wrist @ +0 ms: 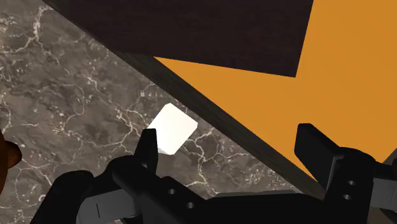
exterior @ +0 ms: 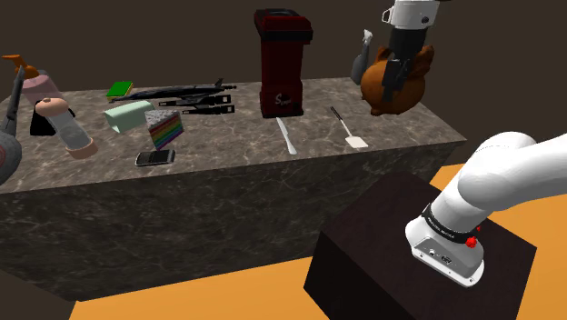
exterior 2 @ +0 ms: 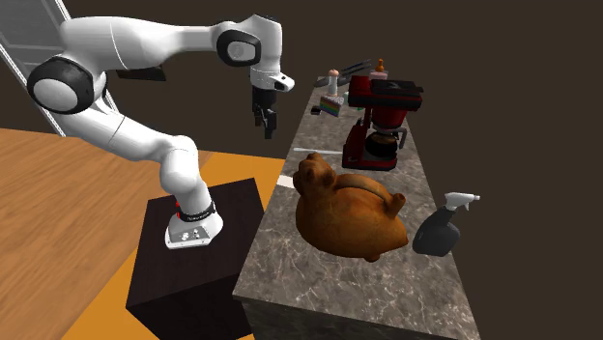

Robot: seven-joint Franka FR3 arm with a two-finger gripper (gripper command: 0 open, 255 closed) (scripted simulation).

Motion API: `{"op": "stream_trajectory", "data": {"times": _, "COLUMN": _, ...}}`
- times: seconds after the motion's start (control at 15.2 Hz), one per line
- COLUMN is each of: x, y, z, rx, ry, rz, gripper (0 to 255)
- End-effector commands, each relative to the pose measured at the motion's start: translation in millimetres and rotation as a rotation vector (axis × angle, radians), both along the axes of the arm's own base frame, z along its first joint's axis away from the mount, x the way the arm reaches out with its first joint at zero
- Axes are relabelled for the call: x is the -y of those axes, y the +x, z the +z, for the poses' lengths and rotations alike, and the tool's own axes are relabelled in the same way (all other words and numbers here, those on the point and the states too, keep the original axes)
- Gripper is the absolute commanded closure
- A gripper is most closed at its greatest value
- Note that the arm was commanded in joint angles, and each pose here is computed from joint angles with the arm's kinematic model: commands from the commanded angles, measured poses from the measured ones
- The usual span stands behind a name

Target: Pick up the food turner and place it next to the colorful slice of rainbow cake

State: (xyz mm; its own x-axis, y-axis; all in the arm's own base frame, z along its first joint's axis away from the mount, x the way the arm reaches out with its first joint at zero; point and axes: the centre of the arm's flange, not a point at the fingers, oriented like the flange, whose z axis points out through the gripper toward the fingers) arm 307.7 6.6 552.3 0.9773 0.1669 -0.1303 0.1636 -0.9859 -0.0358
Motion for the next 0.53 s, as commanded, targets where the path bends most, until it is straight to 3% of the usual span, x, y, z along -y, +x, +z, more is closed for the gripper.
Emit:
{"op": "stream_trajectory", "data": {"times": 0.0, "x": 0.0, "y": 0.0, "z": 0.0, "rx": 0.0, "ry": 0.0, "rz": 0.0, "gripper": 0}}
{"op": "stream_trajectory", "data": {"times": 0.46, "x": 16.0, "y": 50.1, "z": -65.9, "rx": 0.069, "ry": -0.026, "rz": -0.248, "gripper": 0}}
